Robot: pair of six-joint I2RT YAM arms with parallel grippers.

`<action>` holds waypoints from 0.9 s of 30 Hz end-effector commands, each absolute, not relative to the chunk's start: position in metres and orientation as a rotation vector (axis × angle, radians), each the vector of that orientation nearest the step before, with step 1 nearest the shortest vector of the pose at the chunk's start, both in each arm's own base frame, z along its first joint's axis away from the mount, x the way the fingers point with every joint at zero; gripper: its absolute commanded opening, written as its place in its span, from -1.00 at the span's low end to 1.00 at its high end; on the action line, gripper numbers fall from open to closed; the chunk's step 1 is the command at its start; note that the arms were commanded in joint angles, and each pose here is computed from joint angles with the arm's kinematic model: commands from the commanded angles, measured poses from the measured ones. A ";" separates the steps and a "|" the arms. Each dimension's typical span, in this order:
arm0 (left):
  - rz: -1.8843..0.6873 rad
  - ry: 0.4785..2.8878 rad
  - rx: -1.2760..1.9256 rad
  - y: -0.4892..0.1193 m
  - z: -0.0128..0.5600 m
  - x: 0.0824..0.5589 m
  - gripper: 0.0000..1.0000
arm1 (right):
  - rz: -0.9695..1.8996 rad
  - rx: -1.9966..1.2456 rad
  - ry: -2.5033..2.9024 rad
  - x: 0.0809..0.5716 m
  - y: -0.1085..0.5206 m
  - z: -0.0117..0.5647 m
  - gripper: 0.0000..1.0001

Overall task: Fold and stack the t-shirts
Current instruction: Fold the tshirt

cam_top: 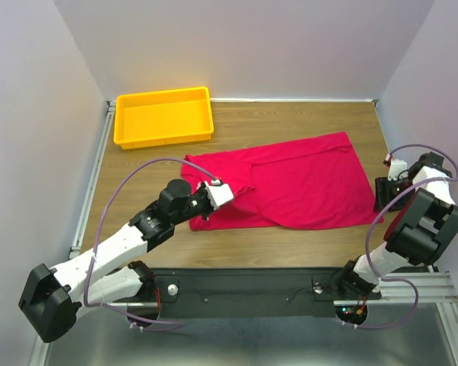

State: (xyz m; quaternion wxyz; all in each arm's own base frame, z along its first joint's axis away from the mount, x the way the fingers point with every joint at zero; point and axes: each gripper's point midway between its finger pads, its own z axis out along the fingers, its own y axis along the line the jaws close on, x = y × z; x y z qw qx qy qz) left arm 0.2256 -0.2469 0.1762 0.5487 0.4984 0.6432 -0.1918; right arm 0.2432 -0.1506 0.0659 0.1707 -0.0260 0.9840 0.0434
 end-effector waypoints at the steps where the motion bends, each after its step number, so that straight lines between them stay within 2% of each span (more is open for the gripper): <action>1: -0.476 1.482 1.138 -0.247 0.189 0.224 -1.00 | 0.143 -0.065 2.775 0.250 -0.153 0.059 0.18; 11: -0.475 1.487 1.142 -0.248 0.186 0.226 -1.00 | 0.183 -0.039 2.803 0.238 -0.157 0.036 0.09; 14: -0.475 1.495 1.147 -0.248 0.183 0.226 -1.00 | 0.211 -0.040 2.801 0.238 -0.155 0.030 -0.05; 18: -0.480 1.505 1.144 -0.247 0.181 0.225 -1.00 | 0.230 -0.047 2.791 0.239 -0.152 0.029 -0.34; 20: -0.480 1.512 1.143 -0.246 0.178 0.224 -1.00 | 0.226 -0.052 2.789 0.238 -0.153 0.029 -0.40; 22: -0.478 1.512 1.141 -0.245 0.179 0.223 -1.00 | 0.209 -0.056 2.793 0.237 -0.155 0.029 -0.38; 25: -0.473 1.515 1.136 -0.243 0.179 0.223 -1.00 | 0.157 -0.046 2.792 0.235 -0.163 0.034 -0.20; 27: -0.474 1.515 1.134 -0.243 0.180 0.222 -1.00 | 0.127 -0.044 2.785 0.234 -0.168 0.039 -0.16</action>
